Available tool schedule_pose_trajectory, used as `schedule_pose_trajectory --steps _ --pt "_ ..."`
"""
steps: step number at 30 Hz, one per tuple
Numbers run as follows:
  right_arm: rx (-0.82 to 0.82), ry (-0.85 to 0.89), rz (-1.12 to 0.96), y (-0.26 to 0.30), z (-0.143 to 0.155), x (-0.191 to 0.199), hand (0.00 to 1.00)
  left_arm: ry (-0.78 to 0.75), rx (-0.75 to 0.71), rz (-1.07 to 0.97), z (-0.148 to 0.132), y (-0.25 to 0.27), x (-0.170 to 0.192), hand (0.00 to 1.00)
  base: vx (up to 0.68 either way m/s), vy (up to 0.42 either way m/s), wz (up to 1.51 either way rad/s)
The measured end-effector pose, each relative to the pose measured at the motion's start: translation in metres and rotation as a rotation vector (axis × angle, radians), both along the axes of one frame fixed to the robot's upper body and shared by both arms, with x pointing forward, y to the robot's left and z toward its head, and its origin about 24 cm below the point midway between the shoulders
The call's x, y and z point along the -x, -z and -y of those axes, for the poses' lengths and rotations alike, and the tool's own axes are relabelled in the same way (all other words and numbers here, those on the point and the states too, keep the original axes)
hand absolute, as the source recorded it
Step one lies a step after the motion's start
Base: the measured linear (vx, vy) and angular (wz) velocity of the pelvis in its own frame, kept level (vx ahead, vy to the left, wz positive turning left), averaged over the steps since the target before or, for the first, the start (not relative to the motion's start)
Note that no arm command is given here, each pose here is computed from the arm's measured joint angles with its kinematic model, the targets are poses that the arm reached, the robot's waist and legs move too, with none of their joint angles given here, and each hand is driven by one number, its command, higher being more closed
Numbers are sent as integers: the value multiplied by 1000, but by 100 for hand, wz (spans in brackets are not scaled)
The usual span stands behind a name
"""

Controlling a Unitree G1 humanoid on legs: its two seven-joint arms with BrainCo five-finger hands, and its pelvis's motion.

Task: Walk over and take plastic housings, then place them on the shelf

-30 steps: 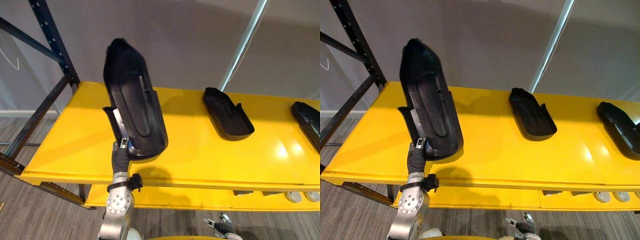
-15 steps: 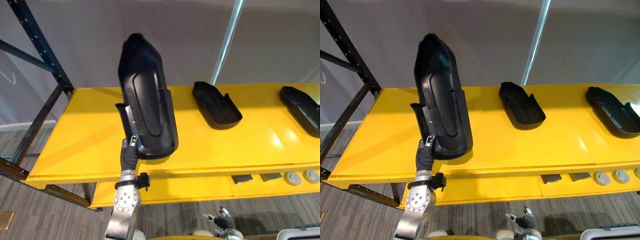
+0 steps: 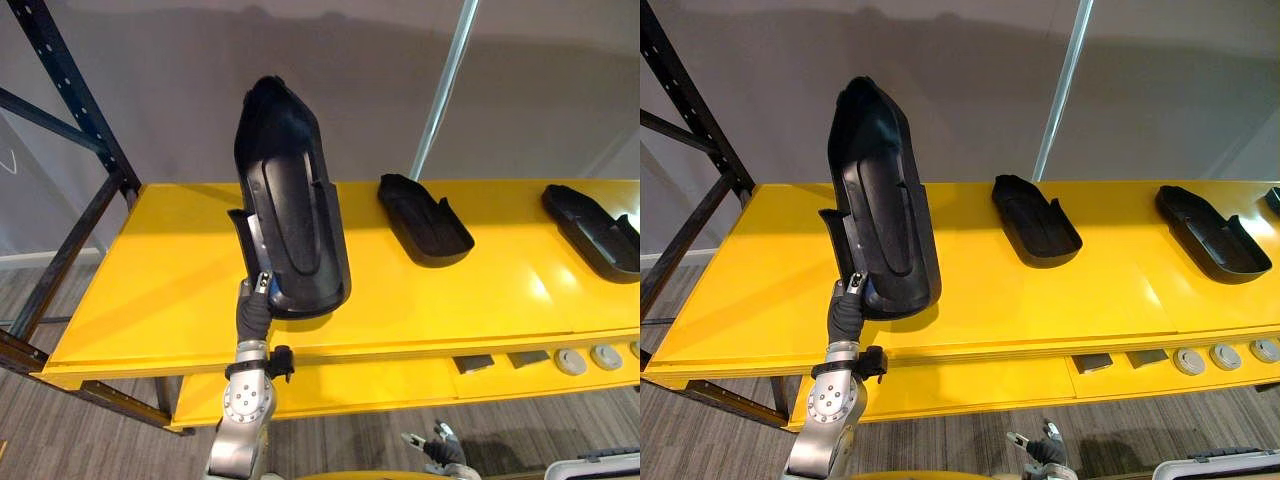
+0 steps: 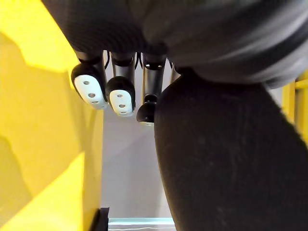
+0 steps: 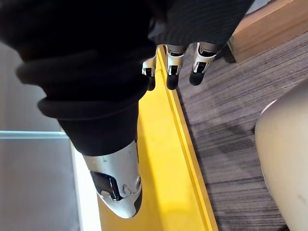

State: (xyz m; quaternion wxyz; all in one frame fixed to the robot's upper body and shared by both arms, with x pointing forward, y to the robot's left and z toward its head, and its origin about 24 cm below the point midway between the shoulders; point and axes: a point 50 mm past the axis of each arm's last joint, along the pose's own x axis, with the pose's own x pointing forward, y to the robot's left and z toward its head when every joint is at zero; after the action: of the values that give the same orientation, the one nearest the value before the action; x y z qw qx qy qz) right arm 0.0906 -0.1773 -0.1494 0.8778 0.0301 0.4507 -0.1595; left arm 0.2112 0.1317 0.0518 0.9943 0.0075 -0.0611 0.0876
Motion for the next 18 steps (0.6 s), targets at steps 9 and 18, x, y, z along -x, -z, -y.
schedule_pose_trajectory --steps 9,18 --pt "1 -25 -1 0 4 2 0 -183 -174 -168 -50 29 -24 100 -77 -19 -3" --pt "-7 -48 -1 0 4 0 0 -312 -240 -307 -90 48 -35 100 51 3 -1"
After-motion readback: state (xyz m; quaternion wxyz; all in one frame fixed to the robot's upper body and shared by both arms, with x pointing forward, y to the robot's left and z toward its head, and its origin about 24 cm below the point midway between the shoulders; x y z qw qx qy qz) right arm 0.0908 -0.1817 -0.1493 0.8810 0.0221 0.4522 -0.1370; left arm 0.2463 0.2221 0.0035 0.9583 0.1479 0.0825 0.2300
